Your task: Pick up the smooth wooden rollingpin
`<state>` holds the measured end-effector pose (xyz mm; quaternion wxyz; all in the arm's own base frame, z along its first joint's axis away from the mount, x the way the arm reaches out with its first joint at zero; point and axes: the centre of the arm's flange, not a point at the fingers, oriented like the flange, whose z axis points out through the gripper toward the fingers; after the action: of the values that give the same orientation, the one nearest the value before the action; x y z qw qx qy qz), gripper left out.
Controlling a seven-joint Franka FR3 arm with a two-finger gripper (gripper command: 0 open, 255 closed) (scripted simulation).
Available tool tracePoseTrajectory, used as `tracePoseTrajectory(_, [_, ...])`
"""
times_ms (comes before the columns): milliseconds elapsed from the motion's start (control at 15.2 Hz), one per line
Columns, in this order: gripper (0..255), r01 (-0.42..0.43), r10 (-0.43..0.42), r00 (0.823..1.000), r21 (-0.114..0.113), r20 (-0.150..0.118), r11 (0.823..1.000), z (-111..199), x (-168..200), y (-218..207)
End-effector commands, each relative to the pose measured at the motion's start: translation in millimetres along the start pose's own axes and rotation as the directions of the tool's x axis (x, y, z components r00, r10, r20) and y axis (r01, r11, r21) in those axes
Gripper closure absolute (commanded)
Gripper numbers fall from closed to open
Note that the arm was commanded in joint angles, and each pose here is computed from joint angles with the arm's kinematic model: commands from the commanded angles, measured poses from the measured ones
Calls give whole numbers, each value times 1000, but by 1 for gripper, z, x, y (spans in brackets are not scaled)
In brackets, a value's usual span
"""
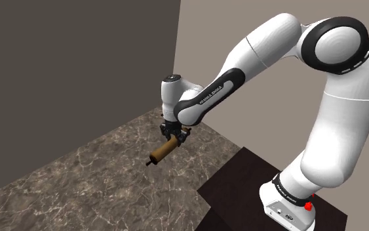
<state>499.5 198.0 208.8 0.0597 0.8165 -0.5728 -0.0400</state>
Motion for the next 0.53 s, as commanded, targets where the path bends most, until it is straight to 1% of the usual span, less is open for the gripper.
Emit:
tracePoseTrajectory(0, [255,0,0,1000,0,0,1000,-11,-2,3])
tracePoseTrajectory(462, [255,0,0,1000,0,0,1000,-47,-2,8])
